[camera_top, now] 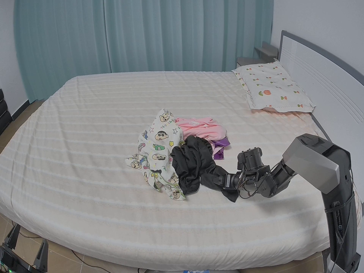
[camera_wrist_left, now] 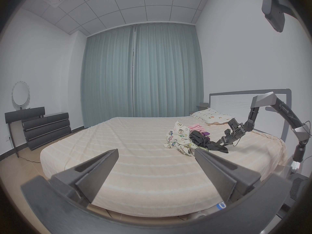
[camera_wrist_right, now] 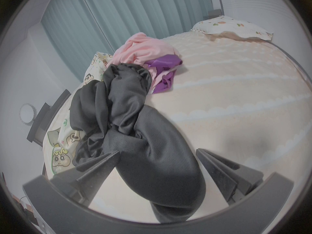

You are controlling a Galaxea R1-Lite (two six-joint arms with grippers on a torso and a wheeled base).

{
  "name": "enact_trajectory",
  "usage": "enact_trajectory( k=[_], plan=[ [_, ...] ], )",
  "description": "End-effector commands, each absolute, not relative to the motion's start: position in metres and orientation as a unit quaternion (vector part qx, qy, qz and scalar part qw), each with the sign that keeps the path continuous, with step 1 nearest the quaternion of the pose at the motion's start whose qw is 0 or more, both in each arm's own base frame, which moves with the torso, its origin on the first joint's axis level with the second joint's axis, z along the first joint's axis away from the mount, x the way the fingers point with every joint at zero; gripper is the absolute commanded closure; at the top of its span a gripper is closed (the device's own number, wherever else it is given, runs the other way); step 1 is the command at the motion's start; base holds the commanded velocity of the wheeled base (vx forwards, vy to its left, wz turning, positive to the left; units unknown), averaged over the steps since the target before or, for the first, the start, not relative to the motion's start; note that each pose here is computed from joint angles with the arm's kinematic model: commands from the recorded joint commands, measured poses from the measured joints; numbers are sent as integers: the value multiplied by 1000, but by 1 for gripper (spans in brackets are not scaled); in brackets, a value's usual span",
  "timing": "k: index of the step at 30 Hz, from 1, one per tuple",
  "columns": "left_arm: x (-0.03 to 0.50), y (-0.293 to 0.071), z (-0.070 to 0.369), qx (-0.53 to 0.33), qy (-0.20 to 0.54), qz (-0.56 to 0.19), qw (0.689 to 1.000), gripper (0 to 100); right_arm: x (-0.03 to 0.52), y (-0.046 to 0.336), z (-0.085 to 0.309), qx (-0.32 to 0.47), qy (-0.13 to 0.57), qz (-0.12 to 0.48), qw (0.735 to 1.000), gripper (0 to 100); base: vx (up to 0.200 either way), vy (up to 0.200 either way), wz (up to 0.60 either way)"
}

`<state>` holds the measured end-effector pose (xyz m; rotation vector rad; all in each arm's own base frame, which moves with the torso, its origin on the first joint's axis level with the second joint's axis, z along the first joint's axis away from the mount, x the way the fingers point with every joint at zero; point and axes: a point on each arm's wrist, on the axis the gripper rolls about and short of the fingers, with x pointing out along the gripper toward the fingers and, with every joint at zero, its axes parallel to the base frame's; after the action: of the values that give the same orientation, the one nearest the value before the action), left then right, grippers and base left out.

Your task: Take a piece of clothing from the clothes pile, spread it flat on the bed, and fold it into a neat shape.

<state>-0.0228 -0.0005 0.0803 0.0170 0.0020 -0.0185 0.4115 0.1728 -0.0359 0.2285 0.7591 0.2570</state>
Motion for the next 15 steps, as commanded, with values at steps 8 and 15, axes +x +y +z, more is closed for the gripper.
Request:
enact_trajectory(
  k=[8, 15],
  plan=[
    [-22, -1, 76, 8, 5, -9, 1000, 0, 406, 184, -43, 114, 378, 139, 908, 100, 0, 0, 0],
    [-22, 0, 76, -2, 5, -8, 1000, 0, 388, 174, -22, 174, 359, 172, 901, 100, 0, 0, 0]
  ],
)
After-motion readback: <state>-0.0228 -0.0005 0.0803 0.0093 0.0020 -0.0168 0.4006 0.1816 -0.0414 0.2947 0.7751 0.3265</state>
